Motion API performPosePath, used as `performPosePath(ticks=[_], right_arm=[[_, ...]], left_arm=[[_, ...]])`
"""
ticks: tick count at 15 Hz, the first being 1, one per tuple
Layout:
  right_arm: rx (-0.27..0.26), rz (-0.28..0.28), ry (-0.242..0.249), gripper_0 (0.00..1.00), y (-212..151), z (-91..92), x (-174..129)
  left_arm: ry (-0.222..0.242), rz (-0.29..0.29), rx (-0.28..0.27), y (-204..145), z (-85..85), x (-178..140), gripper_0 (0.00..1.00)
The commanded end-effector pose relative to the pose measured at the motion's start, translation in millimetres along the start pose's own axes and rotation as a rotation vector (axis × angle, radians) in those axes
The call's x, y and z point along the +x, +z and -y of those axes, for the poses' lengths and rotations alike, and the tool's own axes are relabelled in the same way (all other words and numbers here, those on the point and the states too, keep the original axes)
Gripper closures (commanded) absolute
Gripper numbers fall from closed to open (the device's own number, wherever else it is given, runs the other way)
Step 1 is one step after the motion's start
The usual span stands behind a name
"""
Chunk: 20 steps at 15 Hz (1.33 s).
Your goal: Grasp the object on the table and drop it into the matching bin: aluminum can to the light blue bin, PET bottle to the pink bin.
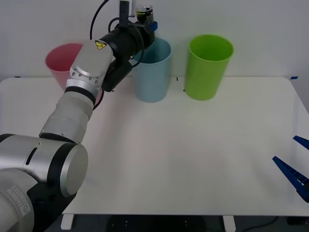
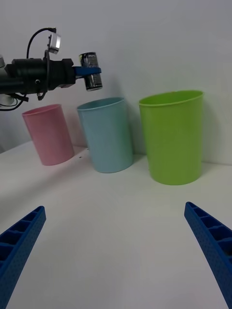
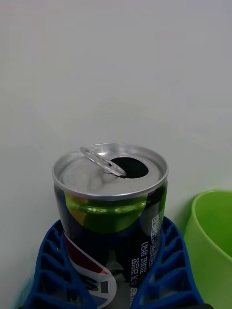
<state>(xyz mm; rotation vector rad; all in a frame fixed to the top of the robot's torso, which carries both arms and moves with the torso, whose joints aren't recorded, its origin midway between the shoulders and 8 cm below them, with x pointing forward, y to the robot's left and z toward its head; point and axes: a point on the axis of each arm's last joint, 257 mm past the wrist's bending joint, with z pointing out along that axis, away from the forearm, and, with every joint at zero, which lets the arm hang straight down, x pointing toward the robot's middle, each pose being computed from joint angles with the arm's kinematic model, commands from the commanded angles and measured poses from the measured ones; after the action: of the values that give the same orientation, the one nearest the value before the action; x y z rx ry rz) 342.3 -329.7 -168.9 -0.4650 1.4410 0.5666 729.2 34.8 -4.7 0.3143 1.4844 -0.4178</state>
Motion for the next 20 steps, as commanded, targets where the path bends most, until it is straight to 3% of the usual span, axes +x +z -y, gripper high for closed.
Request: performPosePath(ticks=[1, 2, 3, 13, 16, 20], right_arm=[[0.000, 0.000, 0.000, 0.00, 0, 0.0, 0], [0.000, 0.000, 0.000, 0.00, 0, 0.0, 0], [0.000, 0.000, 0.000, 0.00, 0, 0.0, 0], [0.000, 0.000, 0.000, 0.00, 0, 0.0, 0], [0.000, 0.000, 0.000, 0.00, 0, 0.0, 0], [0.000, 0.000, 0.000, 0.00, 0, 0.0, 0]], left_arm=[[-0.007, 0.000, 0.008, 1, 4.0, 1, 0.86], [-0.014, 0.007, 0.005, 1, 3.6, -1, 0.57], [-0.013, 0.009, 0.001, 1, 2.0, -2, 0.00], [-0.042, 0.015, 0.016, 1, 7.6, -2, 0.00], [-0.051, 0.018, 0.013, -2, 2.1, 0, 0.00], [-0.079, 0.008, 0.088, -15, -7.3, 3, 0.00]])
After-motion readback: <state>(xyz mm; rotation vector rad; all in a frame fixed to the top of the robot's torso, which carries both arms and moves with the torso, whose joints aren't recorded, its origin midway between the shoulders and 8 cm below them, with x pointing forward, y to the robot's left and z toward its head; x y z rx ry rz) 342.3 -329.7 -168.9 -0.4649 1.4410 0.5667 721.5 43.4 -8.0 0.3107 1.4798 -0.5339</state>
